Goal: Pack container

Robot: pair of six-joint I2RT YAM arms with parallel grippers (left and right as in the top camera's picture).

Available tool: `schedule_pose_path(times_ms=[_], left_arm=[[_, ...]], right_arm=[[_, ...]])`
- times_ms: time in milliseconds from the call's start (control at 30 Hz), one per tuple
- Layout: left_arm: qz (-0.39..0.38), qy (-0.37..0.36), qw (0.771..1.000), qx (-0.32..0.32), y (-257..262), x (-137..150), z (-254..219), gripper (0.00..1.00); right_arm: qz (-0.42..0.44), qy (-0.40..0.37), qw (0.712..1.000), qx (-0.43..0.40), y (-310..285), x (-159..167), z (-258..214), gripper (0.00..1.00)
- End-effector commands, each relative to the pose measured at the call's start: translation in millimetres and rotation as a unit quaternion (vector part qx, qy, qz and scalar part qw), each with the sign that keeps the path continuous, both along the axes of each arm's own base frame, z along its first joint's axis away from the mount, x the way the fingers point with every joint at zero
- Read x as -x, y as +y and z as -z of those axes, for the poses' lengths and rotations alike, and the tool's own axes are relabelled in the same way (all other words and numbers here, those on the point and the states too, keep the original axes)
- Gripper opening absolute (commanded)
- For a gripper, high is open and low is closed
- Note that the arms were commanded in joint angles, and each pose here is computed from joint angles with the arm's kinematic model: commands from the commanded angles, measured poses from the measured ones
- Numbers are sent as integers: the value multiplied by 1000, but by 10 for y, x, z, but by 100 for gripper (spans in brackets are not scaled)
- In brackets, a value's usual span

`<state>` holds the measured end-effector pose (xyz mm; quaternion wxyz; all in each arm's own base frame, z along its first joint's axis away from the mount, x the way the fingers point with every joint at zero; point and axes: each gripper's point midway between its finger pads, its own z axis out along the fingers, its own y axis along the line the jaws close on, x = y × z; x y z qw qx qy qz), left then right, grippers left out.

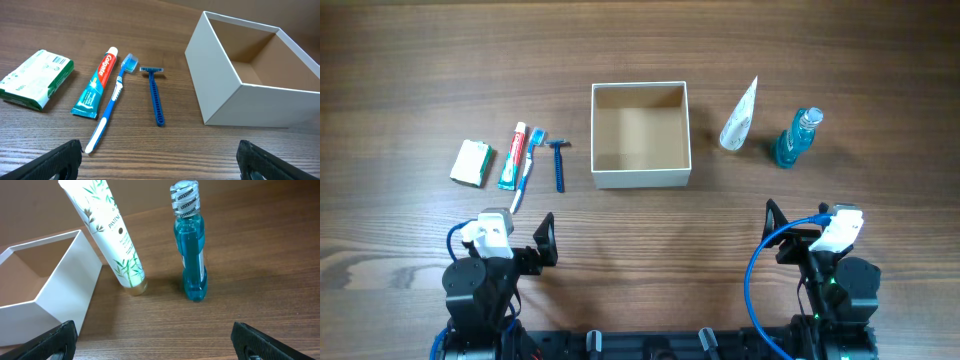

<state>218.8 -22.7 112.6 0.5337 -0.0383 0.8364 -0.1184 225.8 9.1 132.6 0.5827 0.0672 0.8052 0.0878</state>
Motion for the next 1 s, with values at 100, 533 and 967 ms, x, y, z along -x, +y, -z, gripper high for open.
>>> schedule_pose_path(times_ms=[100, 533, 967], left_arm=[[11, 0, 1000, 0, -30, 7, 28, 100], [11, 0, 1000, 0, -30, 7, 29, 100], [11, 0, 1000, 0, -30, 7, 28, 100]], right_arm=[[-4, -7, 1000, -6, 18, 2, -28, 100], [-4, -7, 1000, -6, 18, 2, -28, 100], [6, -8, 1000, -2, -21, -2, -34, 100]])
